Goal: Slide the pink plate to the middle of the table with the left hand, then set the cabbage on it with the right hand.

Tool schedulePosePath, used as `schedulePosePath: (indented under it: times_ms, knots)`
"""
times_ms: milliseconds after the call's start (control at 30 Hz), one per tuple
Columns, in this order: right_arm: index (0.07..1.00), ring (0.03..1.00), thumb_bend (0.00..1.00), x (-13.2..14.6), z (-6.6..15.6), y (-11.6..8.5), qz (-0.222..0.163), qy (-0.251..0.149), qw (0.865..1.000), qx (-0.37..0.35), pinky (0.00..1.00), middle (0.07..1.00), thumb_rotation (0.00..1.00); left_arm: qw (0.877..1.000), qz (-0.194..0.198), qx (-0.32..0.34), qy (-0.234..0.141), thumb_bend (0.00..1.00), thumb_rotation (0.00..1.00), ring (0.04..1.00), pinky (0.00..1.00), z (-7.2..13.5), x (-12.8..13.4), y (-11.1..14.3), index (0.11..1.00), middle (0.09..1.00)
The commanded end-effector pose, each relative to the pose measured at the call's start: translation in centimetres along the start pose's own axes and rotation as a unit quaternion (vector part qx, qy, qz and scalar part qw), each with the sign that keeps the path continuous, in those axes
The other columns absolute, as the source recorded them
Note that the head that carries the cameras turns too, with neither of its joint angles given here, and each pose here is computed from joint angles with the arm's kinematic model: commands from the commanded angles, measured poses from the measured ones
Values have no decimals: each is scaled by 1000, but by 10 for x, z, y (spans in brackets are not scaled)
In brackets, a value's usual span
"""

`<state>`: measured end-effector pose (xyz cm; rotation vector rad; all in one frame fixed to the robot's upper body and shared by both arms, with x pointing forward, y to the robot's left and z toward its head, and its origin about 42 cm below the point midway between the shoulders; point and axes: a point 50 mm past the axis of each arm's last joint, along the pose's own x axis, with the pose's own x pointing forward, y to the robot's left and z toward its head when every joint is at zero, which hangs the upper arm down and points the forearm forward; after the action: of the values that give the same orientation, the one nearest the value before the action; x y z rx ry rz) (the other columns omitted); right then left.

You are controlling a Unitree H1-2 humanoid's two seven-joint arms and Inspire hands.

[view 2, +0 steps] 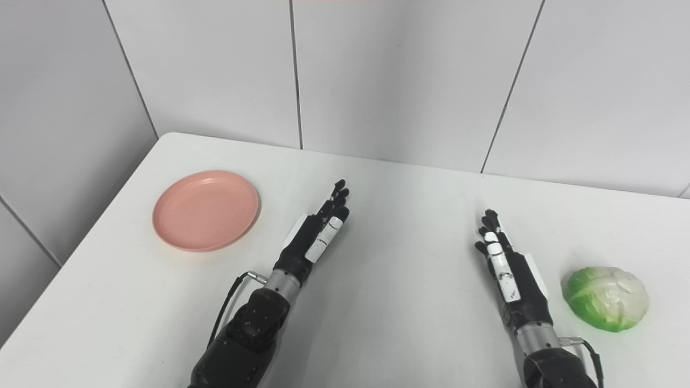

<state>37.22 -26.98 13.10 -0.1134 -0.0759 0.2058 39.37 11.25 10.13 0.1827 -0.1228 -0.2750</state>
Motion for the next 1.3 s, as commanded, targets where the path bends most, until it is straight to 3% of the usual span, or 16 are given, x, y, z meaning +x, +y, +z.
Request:
schedulePosePath:
  times_ms: [0, 367, 633, 1000, 1267]
  knots:
    - [1000, 1000, 268, 5, 6, -1, 3, 5, 1000, -3, 1000, 1000, 1000, 999, -10, -12, 34, 735, 1000, 990, 977, -21, -15, -11, 992, 996]
    - [1000, 998, 258, 8, 3, 0, 1, 8, 1000, -14, 1000, 1000, 1000, 998, -29, -49, 32, 772, 1000, 1000, 1000, 0, -12, -6, 1000, 1000]
    - [1000, 995, 237, 11, 4, 2, 5, 4, 1000, -24, 1000, 1000, 1000, 997, -26, -64, -25, 790, 1000, 965, 930, 49, -14, 2, 970, 972]
    - [1000, 994, 254, 11, 3, 1, 3, 7, 1000, -24, 1000, 1000, 1000, 993, -19, -76, -88, 817, 1000, 975, 967, 107, -25, 26, 998, 988]
    - [1000, 996, 251, 11, 2, -2, 3, 10, 1000, -30, 1000, 1000, 1000, 986, -3, -88, -142, 797, 1000, 946, 934, 143, -33, 55, 965, 969]
